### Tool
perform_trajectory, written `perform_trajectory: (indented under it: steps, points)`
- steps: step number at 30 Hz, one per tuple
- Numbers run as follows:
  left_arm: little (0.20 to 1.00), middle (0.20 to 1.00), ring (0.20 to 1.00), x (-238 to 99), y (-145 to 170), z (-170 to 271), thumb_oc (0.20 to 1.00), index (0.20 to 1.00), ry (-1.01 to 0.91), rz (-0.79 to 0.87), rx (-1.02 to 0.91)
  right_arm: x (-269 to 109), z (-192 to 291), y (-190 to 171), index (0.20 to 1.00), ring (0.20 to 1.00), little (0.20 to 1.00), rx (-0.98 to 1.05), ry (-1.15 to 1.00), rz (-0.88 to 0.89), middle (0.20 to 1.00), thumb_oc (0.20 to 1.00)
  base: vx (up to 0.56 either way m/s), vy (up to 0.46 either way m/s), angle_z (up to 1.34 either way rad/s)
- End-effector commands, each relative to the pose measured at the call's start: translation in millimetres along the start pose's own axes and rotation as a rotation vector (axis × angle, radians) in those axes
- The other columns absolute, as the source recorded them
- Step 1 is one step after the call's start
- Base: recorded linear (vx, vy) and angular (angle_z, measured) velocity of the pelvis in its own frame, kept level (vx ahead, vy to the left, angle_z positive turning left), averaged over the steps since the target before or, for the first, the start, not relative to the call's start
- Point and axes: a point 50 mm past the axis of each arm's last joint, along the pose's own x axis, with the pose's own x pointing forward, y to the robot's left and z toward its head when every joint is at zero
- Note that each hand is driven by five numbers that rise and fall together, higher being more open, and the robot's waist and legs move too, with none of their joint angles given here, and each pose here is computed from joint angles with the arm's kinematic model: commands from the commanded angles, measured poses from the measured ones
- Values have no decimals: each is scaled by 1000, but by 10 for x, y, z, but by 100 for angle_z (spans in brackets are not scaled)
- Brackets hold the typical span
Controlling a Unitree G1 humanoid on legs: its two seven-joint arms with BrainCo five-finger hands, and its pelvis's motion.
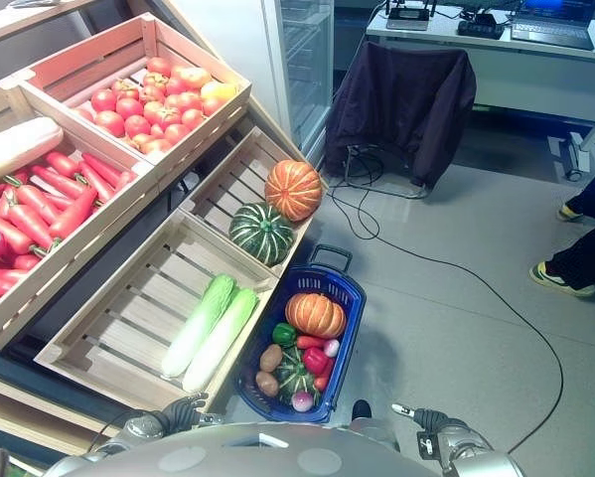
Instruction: Pick up fruits and vegetables into the basket
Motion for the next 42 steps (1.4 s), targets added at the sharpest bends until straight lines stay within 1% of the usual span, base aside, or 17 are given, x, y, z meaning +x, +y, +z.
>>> perform_trajectory:
  steps: [1,26,42]
  points:
    - [1000,1000,1000,42,35,204,1000,1000,-38,-7,7,1,217,-20,1000,1000,1000,3,-27,-6,1000,1000,0,0,0]
    - [1000,1000,1000,47,29,234,1000,1000,-45,-15,-7,1,221,-19,1000,1000,1000,0,-21,-8,1000,1000,0,0,0]
    - [1000,1000,1000,40,47,201,1000,1000,-44,18,-62,-9,267,-88,1000,1000,1000,-1,-29,-22,1000,1000,-11,1,0]
